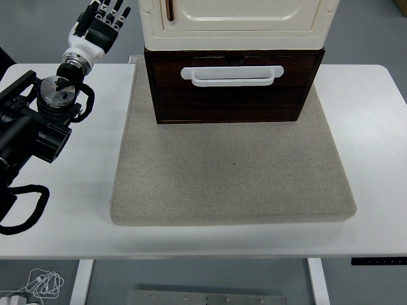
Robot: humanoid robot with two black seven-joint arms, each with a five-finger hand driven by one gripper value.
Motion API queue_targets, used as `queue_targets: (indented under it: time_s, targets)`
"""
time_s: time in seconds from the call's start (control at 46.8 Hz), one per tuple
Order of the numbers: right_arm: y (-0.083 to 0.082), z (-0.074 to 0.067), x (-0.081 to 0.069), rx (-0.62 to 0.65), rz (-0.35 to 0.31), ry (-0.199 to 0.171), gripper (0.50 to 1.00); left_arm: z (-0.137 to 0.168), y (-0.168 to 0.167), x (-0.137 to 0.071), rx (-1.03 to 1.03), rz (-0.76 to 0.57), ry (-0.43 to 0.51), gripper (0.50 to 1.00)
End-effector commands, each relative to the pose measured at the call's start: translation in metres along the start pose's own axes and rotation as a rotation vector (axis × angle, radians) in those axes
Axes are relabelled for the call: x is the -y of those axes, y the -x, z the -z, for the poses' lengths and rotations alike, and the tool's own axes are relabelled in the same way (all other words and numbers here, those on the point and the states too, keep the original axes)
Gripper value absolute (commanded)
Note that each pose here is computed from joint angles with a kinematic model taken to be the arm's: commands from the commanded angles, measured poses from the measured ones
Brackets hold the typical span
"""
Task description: Open the drawer under the combination cabinet
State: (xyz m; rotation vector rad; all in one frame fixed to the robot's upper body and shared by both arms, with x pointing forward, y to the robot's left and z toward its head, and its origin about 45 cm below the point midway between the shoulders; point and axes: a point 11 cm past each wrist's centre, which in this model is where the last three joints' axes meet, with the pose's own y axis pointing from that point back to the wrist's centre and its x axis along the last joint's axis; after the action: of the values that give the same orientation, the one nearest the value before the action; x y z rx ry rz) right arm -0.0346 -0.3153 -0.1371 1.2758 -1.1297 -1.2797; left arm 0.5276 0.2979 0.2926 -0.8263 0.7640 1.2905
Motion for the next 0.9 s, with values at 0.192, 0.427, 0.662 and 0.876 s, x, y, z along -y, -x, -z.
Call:
queue_targets:
  time_s: [0.192,0.427,0.662,0.876]
  targets:
    - [0.000,0.000,0.000,0.000,0.000,0.000,0.926,-0.024,0.006,0.003,0.045,0.015,0.028,1.000]
    - [0.000,0.000,0.000,0.000,0.000,0.000,0.926,-0.071,0.041,0.015,0.168,0.041,0.101,1.000]
    - [0.000,0.000,0.000,0.000,0.000,0.000,0.926,-0.126,0.081,0.017,0.384,0.111,0.180,1.000]
    - [0.000,0.000,0.000,0.000,0.000,0.000,0.926,-0.190,0.170,0.010,0.453,0.292,0.289,1.000]
